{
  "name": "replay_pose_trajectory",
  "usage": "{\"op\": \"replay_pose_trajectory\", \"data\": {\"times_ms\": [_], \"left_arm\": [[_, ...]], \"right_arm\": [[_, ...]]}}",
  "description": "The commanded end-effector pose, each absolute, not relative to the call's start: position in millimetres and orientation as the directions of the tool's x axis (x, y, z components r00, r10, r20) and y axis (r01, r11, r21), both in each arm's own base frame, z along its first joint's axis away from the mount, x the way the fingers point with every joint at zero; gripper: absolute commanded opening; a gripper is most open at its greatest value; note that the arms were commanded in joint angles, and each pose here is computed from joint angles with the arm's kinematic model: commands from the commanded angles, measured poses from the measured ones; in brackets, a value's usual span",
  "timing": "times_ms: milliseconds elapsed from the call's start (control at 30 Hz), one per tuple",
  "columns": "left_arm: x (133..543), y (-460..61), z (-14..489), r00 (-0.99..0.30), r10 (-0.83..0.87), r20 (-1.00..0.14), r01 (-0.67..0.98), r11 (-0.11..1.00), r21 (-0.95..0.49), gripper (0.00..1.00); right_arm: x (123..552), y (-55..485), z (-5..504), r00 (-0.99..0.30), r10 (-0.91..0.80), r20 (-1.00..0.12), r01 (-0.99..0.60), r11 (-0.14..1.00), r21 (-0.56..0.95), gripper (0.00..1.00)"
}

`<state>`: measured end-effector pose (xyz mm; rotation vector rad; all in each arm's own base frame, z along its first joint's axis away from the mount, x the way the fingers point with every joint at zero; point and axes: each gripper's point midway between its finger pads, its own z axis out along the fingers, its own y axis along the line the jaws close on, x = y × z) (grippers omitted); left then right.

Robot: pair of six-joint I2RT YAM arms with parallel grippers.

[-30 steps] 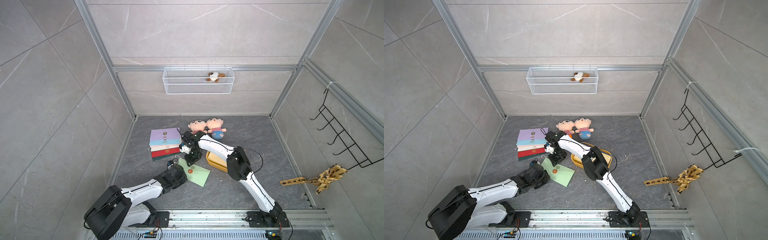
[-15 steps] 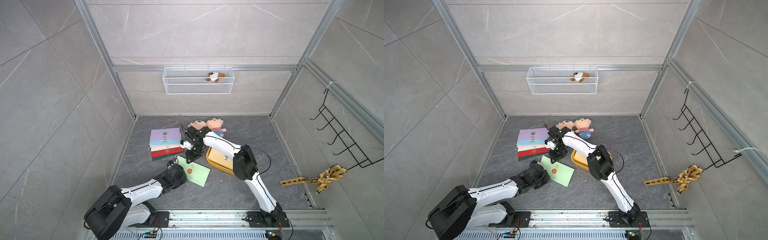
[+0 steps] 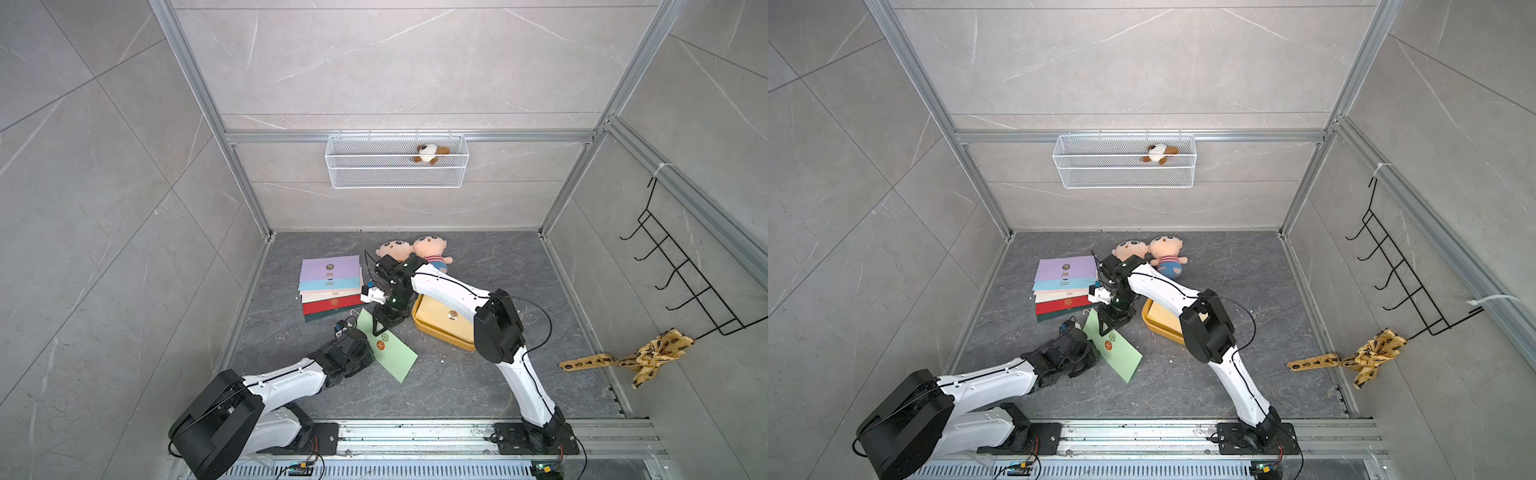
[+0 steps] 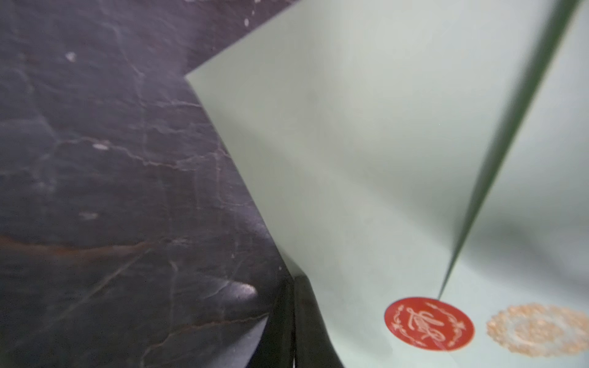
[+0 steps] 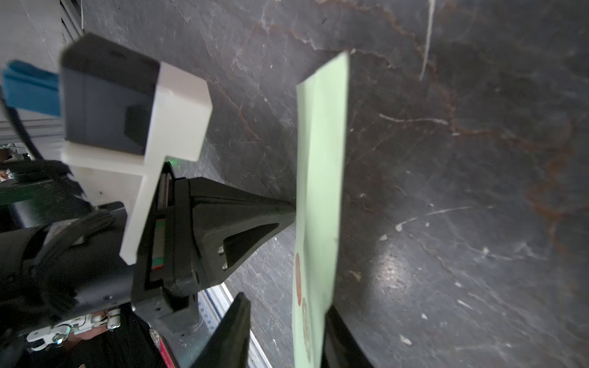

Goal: Put the sealed envelopes into the storage box
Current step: Pick up the envelope from the center of the board.

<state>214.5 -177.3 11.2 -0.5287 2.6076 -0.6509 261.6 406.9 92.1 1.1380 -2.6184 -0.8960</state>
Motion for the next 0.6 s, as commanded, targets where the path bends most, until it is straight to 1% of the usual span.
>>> {"op": "replay_pose_trajectory", "data": {"times_ms": [0,100,167,233,300,333,400,467,567], "left_arm": [[171.7,-134.2,-33.3,-0.896,-0.389,-0.215,-0.324,0.903,-0.284,0.07],[171.8,-134.2,-32.6,-0.896,-0.387,-0.217,-0.321,0.903,-0.285,0.07],[172.7,-135.0,-30.9,-0.894,-0.389,-0.22,-0.32,0.901,-0.293,0.07],[174.2,-135.3,-27.9,-0.891,-0.392,-0.229,-0.318,0.899,-0.301,0.13],[176.7,-136.1,-22.4,-0.885,-0.397,-0.242,-0.315,0.896,-0.314,0.19],[178.6,-136.4,-19.3,-0.882,-0.399,-0.25,-0.314,0.894,-0.32,0.23],[182.1,-137.6,-11.0,-0.874,-0.405,-0.269,-0.308,0.889,-0.338,0.36],[186.0,-137.4,-1.8,-0.863,-0.412,-0.291,-0.303,0.885,-0.353,0.43],[189.6,-135.3,9.4,-0.85,-0.419,-0.32,-0.298,0.883,-0.363,0.47]], "right_arm": [[253.8,404.6,98.1,-0.696,-0.713,-0.084,-0.611,0.528,0.59,0.32],[260.2,400.9,96.2,-0.7,-0.708,-0.09,-0.628,0.551,0.55,0.24],[265.8,397.4,97.3,-0.704,-0.705,-0.086,-0.639,0.574,0.512,0.12],[269.1,394.1,104.4,-0.696,-0.711,-0.096,-0.657,0.577,0.485,0.06],[273.2,389.3,119.3,-0.673,-0.728,-0.132,-0.697,0.564,0.442,0.0],[275.6,385.1,126.9,-0.659,-0.737,-0.149,-0.718,0.558,0.416,0.0],[280.6,374.7,149.1,-0.618,-0.764,-0.188,-0.768,0.535,0.351,0.0],[284.6,361.3,177.4,-0.579,-0.779,-0.239,-0.808,0.509,0.297,0.0],[292.9,334.0,212.6,-0.534,-0.793,-0.293,-0.846,0.497,0.194,0.0]]}}
